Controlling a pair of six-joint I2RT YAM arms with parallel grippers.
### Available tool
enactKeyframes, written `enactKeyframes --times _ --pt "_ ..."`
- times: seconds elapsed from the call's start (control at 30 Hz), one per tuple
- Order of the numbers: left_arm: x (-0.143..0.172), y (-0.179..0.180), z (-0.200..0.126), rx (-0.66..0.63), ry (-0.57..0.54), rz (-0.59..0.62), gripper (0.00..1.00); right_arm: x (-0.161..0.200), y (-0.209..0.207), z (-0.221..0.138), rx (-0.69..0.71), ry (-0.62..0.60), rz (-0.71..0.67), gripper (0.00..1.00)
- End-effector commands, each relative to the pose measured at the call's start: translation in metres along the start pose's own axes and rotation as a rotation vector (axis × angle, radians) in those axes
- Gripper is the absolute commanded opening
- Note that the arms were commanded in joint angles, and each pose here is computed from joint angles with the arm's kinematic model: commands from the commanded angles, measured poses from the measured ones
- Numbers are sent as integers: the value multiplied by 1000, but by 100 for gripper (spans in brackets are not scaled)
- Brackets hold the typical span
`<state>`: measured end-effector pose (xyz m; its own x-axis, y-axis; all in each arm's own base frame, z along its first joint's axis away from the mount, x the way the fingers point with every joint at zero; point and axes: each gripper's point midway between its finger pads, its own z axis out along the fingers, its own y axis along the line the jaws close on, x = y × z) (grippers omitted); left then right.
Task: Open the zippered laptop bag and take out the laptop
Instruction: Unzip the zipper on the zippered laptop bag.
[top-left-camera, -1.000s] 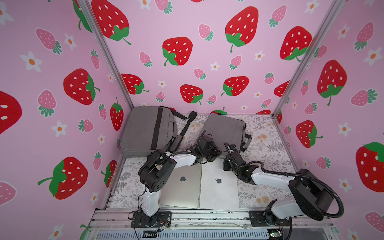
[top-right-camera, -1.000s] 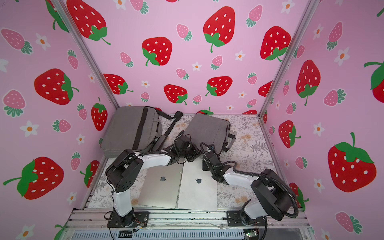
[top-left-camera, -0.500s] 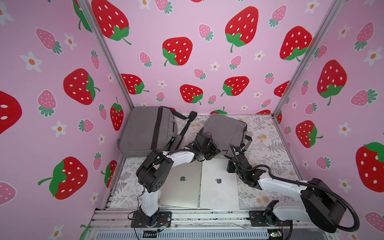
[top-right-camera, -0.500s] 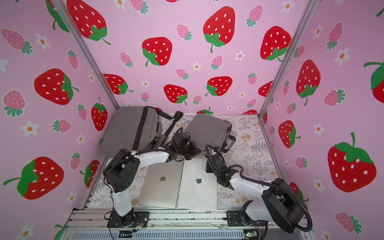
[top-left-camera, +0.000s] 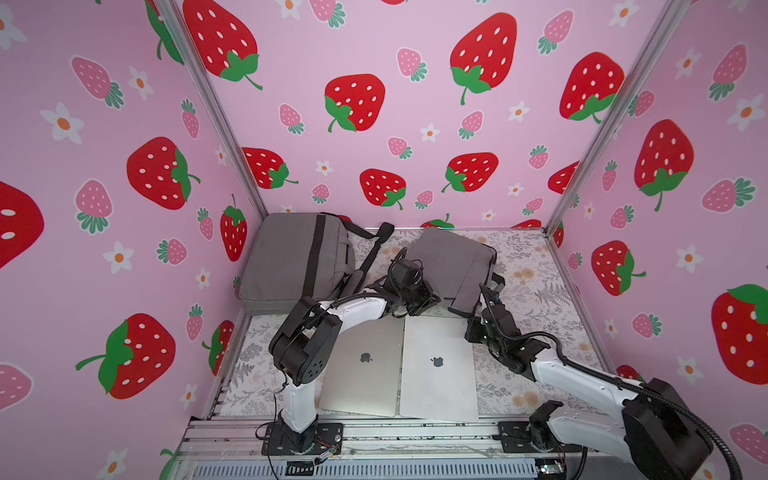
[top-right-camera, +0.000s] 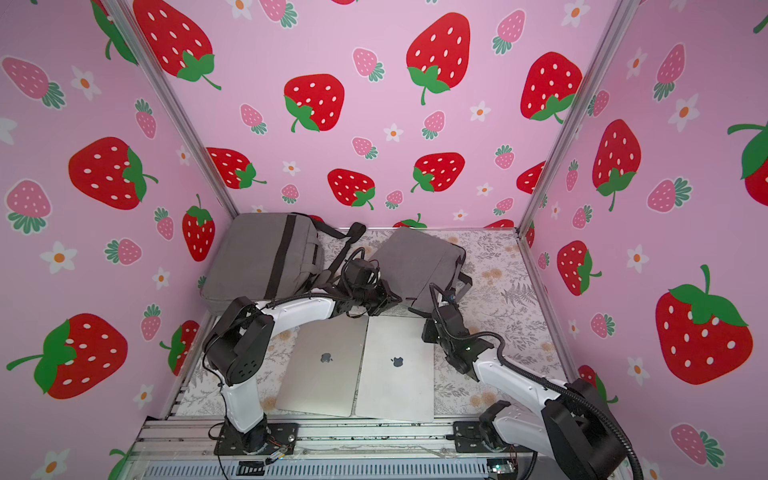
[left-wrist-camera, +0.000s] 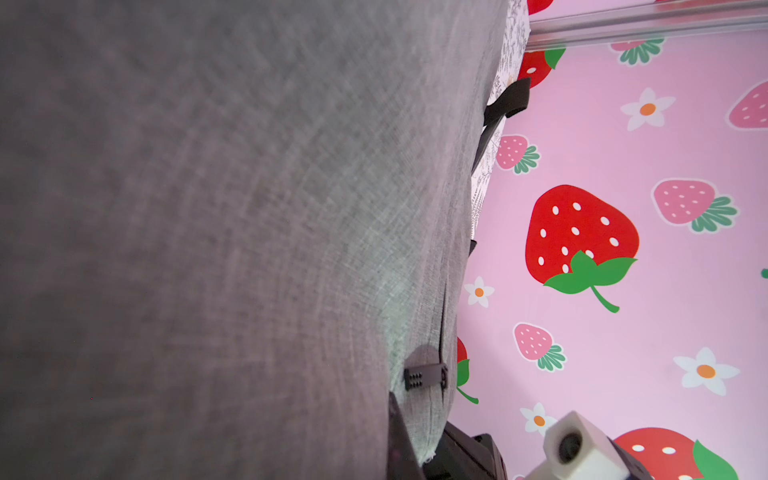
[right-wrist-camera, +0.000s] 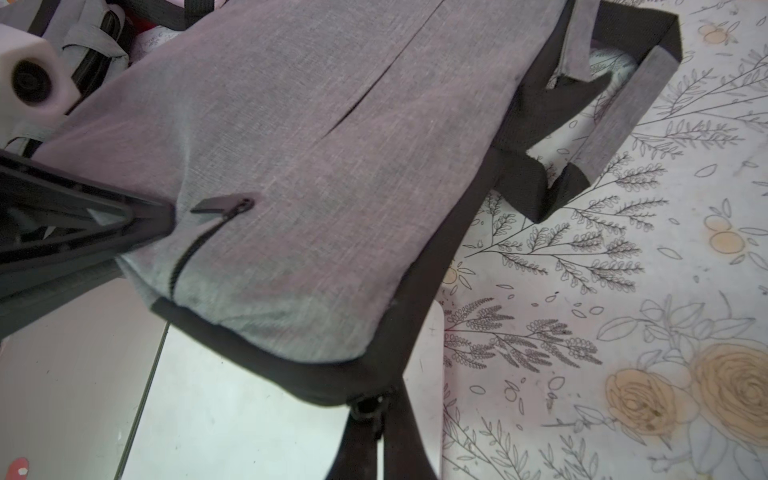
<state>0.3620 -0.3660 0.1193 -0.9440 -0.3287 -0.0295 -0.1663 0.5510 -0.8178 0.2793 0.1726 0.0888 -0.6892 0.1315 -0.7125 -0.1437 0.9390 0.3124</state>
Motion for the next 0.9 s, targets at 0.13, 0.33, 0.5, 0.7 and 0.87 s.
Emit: enactKeyframes --times 0.13,0.33,0.5,0.7,0.87 --pt "-27 -33 -29 75 -47 90 0 15 -37 6 88 120 -7 0" --pt "-28 -31 -31 63 -9 113 0 6 -33 12 69 127 -38 0" --pt "-28 -27 -30 49 27 126 0 -1 -25 15 36 118 -61 0" --pt "-26 -20 -30 30 70 141 0 -3 -31 19 49 127 -66 0" --pt "-27 -17 -29 23 90 149 0 -8 -19 23 -6 123 -88 0"
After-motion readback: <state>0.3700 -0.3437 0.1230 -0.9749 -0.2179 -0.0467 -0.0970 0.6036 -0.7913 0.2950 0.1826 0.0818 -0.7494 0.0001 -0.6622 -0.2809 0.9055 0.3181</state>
